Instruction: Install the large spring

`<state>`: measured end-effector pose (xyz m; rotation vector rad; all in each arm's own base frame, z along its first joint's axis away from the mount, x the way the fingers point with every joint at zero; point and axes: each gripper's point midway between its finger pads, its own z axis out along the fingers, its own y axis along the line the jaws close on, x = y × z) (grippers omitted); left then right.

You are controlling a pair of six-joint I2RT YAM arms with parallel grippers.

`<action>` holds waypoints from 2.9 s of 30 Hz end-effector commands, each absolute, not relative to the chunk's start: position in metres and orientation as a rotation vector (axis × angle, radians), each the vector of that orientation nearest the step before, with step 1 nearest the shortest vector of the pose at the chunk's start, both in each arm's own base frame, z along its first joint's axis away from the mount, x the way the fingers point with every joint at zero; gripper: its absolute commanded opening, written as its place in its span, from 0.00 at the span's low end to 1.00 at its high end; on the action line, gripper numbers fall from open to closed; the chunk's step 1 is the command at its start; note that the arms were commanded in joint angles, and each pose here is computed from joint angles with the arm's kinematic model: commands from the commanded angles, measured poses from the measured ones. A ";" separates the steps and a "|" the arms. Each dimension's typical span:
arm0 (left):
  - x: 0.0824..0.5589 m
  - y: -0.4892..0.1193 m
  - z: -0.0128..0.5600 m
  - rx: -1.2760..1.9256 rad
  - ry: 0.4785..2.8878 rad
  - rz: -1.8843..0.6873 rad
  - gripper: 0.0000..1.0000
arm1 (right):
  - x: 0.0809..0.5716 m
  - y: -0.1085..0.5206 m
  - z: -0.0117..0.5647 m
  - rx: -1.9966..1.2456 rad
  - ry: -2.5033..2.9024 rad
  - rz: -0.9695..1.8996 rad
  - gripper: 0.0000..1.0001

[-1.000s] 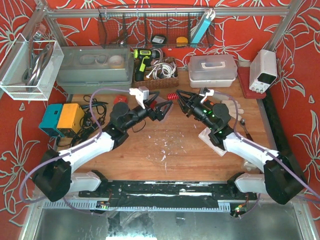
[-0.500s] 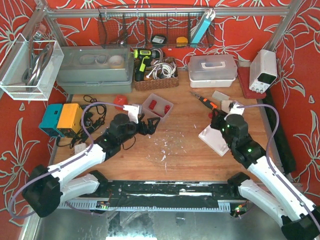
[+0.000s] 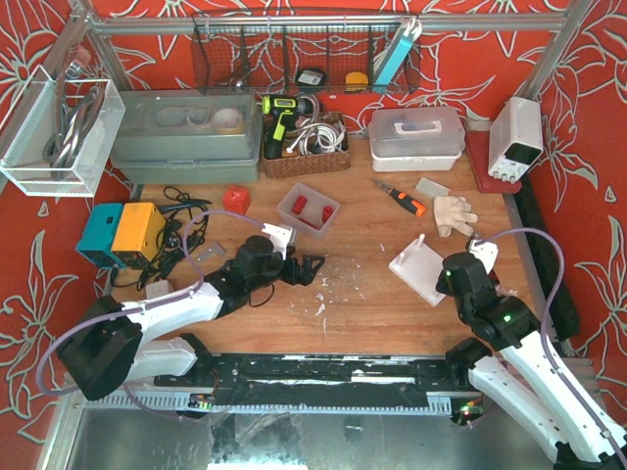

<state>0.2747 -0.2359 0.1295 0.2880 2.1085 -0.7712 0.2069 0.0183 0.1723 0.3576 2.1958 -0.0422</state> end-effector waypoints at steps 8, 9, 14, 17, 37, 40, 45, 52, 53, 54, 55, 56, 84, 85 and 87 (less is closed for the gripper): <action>0.272 -0.252 0.125 0.363 2.087 -0.838 1.00 | 0.199 0.010 0.142 0.426 2.179 -0.049 0.00; 0.272 -0.253 0.124 0.369 2.092 -0.847 1.00 | 0.200 0.011 0.142 0.426 2.170 -0.045 0.00; 0.273 -0.258 0.120 0.376 2.115 -0.857 1.00 | 0.202 0.016 0.132 0.412 2.188 -0.039 0.00; 0.272 -0.258 0.121 0.375 2.112 -0.861 1.00 | 0.202 0.015 0.134 0.402 2.172 -0.051 0.00; 0.269 -0.257 0.126 0.376 2.098 -0.877 1.00 | 0.206 0.022 0.115 0.337 2.200 -0.105 0.00; 0.269 -0.256 0.127 0.371 2.096 -0.874 1.00 | 0.205 0.022 0.108 0.339 2.206 -0.117 0.00; 0.269 -0.256 0.128 0.373 2.093 -0.873 1.00 | 0.205 0.022 0.106 0.351 2.204 -0.113 0.24; 0.272 -0.249 0.130 0.346 2.086 -0.829 1.00 | 0.205 0.021 0.110 0.352 2.197 -0.116 0.48; 0.273 -0.246 0.130 0.337 2.085 -0.815 1.00 | 0.204 0.020 0.111 0.346 2.197 -0.119 0.49; 0.274 -0.244 0.130 0.326 2.084 -0.799 1.00 | 0.204 0.019 0.113 0.345 2.194 -0.124 0.50; 0.275 -0.241 0.129 0.312 2.087 -0.782 1.00 | 0.204 0.019 0.116 0.343 2.189 -0.120 0.51; 0.276 -0.237 0.129 0.297 2.087 -0.762 1.00 | 0.204 0.019 0.119 0.338 2.185 -0.116 0.51; 0.411 -0.223 0.137 0.235 2.334 -0.231 0.41 | 0.235 0.115 0.244 -0.170 1.981 0.300 0.98; 0.415 -0.220 0.135 0.240 2.357 -0.213 0.40 | 0.234 0.114 0.242 -0.165 1.973 0.301 0.98; 0.423 -0.218 0.132 0.251 2.389 -0.194 0.40 | 0.232 0.110 0.241 -0.150 1.961 0.302 0.98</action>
